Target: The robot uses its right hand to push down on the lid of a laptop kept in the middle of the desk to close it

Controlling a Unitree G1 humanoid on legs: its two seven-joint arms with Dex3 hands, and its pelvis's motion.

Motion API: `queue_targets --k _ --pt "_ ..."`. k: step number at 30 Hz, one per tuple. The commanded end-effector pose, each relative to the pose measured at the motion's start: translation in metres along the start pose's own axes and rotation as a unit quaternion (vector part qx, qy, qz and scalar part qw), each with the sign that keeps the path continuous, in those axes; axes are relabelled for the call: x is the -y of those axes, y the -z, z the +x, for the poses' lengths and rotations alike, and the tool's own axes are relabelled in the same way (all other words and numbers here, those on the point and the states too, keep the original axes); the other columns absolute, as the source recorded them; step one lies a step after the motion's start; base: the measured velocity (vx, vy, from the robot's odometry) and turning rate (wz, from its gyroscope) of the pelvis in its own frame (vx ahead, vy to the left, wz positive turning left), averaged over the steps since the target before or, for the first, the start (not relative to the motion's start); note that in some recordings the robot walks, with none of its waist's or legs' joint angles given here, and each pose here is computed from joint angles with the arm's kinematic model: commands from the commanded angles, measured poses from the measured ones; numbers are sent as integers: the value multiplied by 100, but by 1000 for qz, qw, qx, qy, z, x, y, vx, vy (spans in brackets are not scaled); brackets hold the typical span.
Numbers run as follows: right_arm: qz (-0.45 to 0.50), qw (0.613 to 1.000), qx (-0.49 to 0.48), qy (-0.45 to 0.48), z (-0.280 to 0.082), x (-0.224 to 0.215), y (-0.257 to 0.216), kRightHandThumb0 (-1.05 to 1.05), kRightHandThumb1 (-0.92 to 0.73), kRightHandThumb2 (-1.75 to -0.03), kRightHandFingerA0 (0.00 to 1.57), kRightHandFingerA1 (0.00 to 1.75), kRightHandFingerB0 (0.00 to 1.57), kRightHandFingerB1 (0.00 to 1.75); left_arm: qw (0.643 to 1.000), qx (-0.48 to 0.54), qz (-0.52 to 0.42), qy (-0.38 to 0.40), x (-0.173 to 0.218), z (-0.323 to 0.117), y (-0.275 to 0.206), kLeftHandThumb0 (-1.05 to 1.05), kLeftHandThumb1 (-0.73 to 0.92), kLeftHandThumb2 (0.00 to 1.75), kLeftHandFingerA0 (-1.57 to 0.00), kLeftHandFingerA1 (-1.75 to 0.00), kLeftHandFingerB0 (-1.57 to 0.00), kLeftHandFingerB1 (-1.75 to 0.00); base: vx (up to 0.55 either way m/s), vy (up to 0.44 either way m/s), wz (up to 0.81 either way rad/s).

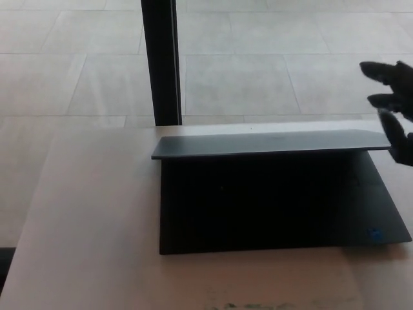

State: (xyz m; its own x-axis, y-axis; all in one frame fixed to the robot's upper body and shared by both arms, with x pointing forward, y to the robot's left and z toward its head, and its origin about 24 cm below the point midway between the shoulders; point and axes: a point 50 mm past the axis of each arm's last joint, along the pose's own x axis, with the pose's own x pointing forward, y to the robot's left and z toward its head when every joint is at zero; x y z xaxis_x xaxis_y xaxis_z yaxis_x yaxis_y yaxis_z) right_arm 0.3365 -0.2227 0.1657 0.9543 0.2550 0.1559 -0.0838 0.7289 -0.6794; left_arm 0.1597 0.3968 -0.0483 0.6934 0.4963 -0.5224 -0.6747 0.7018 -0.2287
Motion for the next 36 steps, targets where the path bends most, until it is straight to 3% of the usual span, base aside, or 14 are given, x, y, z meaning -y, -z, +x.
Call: queue_targets --k 1,3,4,10,23,24,25,32,36 --pt "-169 977 -28 -128 3 -24 15 -86 -78 -83 29 50 26 36 1000 15 0 3 -5 0 -14 -105 80 71 -28 -44 -24 -34 0 0 0" --pt "-180 973 -38 -142 4 -29 18 -84 -79 -79 31 49 29 35 1000 16 -2 0 -6 0 -15 -105 80 71 -30 -45 -24 -34 0 0 0" --pt "-197 964 -61 -167 4 -37 26 -78 -90 -68 32 46 36 32 1000 21 -5 1 -6 0 -17 -105 82 70 -29 -45 -25 -35 0 0 0" --pt "-254 935 -111 -220 -9 -58 58 -76 -90 -68 30 47 37 33 1000 23 4 9 -2 1 -18 -105 85 71 -27 -45 -25 -34 0 0 0" --pt "-245 913 -164 -283 -57 -94 105 -80 -92 -68 29 50 34 34 1000 26 -2 9 -3 1 -20 -105 81 72 -27 -45 -23 -36 0 0 1" --pt "-243 911 -171 -285 -64 -100 111 -87 -78 -82 33 56 32 39 1000 27 -1 5 -3 1 -21 -105 82 72 -30 -47 -24 -36 0 0 0" --pt "-247 909 -178 -286 -69 -102 114 -82 -92 -68 35 55 36 36 1000 28 -1 6 -3 1 -22 -105 82 72 -29 -46 -24 -35 0 0 0" --pt "-275 884 -213 -312 -102 -117 140 -83 -92 -69 33 59 34 42 1000 25 -1 6 -4 1 -21 -105 81 73 -27 -45 -24 -35 0 0 0" --pt "-265 884 -222 -313 -104 -111 142 -81 -92 -69 30 55 31 39 1000 26 -6 2 -4 1 -21 -105 83 71 -29 -47 -26 -36 0 0 0"
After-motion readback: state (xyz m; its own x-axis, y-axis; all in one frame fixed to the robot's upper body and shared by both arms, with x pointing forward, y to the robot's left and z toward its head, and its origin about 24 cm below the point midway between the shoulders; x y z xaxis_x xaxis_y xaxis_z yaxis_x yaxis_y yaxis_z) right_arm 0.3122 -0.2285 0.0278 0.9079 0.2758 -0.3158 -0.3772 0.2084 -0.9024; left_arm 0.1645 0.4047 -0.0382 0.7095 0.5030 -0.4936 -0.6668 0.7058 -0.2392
